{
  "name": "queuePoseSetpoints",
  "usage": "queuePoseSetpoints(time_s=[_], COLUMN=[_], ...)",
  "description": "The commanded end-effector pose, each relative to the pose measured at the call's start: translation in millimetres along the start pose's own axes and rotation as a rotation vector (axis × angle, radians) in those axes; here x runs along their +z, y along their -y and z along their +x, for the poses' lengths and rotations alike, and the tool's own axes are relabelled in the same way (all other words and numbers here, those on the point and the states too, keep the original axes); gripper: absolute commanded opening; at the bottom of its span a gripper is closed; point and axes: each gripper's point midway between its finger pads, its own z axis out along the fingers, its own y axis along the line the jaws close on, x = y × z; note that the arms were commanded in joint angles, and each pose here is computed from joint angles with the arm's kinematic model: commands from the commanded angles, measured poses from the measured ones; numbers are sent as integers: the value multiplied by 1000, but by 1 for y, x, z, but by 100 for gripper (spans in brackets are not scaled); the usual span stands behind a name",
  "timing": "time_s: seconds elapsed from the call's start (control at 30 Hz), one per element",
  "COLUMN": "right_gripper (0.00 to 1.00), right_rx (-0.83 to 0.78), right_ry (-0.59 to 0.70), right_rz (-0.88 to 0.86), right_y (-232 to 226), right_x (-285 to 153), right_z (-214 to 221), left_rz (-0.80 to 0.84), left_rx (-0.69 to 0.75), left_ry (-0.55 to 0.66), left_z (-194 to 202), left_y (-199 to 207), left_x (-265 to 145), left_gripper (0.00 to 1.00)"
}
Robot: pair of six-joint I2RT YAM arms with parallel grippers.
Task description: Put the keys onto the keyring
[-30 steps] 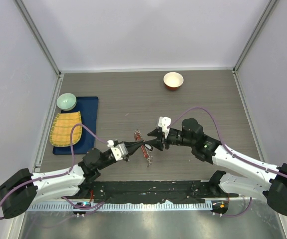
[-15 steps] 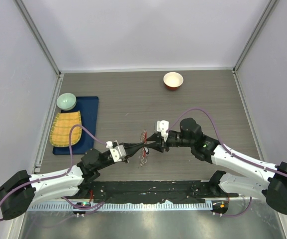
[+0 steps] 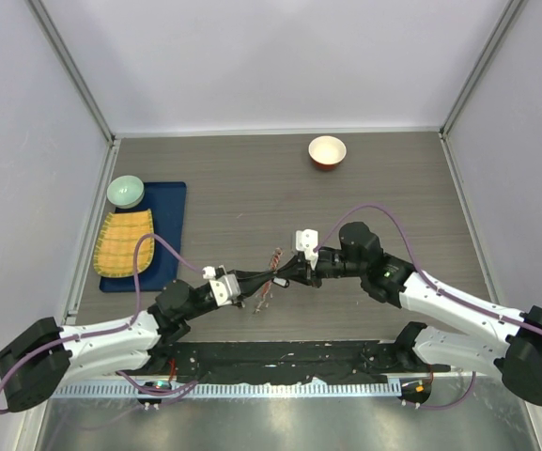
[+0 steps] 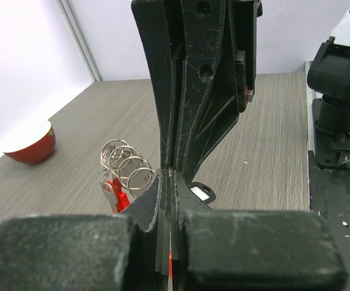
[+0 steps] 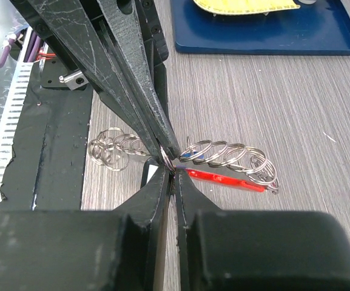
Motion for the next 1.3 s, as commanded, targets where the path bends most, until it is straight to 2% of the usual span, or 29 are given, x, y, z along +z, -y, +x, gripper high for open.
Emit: queuePoseSetpoints(time_s=[0.0, 0.1, 0.17, 0.33, 0.43, 0.7, 0.83, 0.93, 1.27], right_gripper=[1, 1, 1, 1, 1, 1, 1, 1, 1], right_rx=[-74, -78, -102, -78, -87, -111, -134, -137, -151], right_ry=[90, 51, 29, -133, -193, -390, -459, -474, -456], right_rz=[-22, -24, -1, 5, 0, -30, -25, -32, -48], right_y=[1, 1, 7, 10, 9, 4, 4, 3, -1], right_x=[-1, -5, -7, -20, -28, -32, -28, -26, -21], right_z=[-40, -39, -41, -32, -35, -24, -16, -13, -17], left_rz=[-8, -36, -60, -41, -41, 14, 70, 91, 123], left_rx=[16, 11, 7, 14, 10, 23, 25, 33, 12], left_ry=[103, 75, 21, -105, -138, -89, -52, 6, 10], left_z=[-31, -25, -15, 0, 2, -16, -28, -42, -31], left_y=[-6, -10, -14, -12, -12, -6, 2, 5, 12], left_x=[9, 6, 3, -3, -7, 1, 7, 8, 13], left_gripper=[0, 5, 13, 33, 38, 45, 43, 42, 35])
